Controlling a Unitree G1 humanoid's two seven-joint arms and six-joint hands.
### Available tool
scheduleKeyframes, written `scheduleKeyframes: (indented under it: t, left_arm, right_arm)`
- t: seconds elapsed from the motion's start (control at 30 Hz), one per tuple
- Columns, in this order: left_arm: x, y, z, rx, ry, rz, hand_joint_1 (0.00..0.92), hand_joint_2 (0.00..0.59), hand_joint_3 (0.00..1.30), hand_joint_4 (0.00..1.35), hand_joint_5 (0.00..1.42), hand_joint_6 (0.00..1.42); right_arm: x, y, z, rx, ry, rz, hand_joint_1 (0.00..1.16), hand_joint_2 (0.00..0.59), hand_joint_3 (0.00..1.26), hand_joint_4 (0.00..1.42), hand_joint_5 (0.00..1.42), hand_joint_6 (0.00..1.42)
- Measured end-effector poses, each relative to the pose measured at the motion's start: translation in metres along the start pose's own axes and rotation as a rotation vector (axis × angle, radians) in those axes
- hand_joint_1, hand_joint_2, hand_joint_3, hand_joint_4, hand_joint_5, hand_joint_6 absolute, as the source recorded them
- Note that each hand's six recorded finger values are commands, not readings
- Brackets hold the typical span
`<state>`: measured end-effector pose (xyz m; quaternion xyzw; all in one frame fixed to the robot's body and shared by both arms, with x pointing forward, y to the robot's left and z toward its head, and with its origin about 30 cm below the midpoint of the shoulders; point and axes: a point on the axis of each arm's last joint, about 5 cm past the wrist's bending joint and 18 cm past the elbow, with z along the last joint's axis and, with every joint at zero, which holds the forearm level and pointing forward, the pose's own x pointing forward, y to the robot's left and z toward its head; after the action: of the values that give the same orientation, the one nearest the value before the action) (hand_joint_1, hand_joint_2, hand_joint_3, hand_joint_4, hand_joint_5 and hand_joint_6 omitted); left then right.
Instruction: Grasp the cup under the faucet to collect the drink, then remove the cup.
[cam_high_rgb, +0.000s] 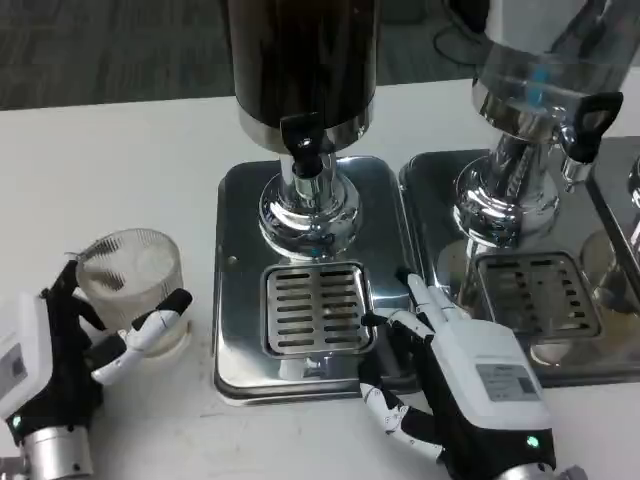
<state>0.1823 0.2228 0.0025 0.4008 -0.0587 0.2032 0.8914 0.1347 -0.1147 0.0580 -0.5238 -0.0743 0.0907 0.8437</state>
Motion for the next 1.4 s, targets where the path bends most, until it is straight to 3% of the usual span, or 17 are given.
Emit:
scheduleKeyframes:
  t: [0.47, 0.77, 1.1, 1.4]
  left_arm:
    - [-0.003, -0.003, 0.0008, 0.028, -0.034, 0.053, 0.461, 0.101, 0.45, 0.62, 0.88, 1.09]
    - [0.0, -0.005, 0.0067, 0.001, -0.074, 0.064, 0.456, 0.106, 0.46, 0.62, 0.88, 1.08]
    - [0.005, -0.014, 0.0185, -0.019, -0.148, 0.023, 0.443, 0.097, 0.47, 0.62, 0.88, 1.1]
    - [0.01, -0.023, 0.0301, -0.036, -0.198, -0.031, 0.437, 0.095, 0.48, 0.62, 0.88, 1.1]
  right_arm:
    - [0.0, -0.0005, -0.0005, -0.001, -0.002, -0.002, 0.41, 0.434, 0.33, 0.02, 0.07, 0.31]
    - [0.0, -0.0008, -0.0007, 0.0, 0.0, -0.004, 0.4, 0.437, 0.33, 0.02, 0.07, 0.31]
    - [0.001, -0.0022, 0.0002, 0.001, -0.003, -0.013, 0.39, 0.442, 0.33, 0.02, 0.07, 0.31]
    - [0.002, -0.003, 0.0015, 0.005, 0.015, -0.029, 0.4, 0.437, 0.33, 0.02, 0.07, 0.31]
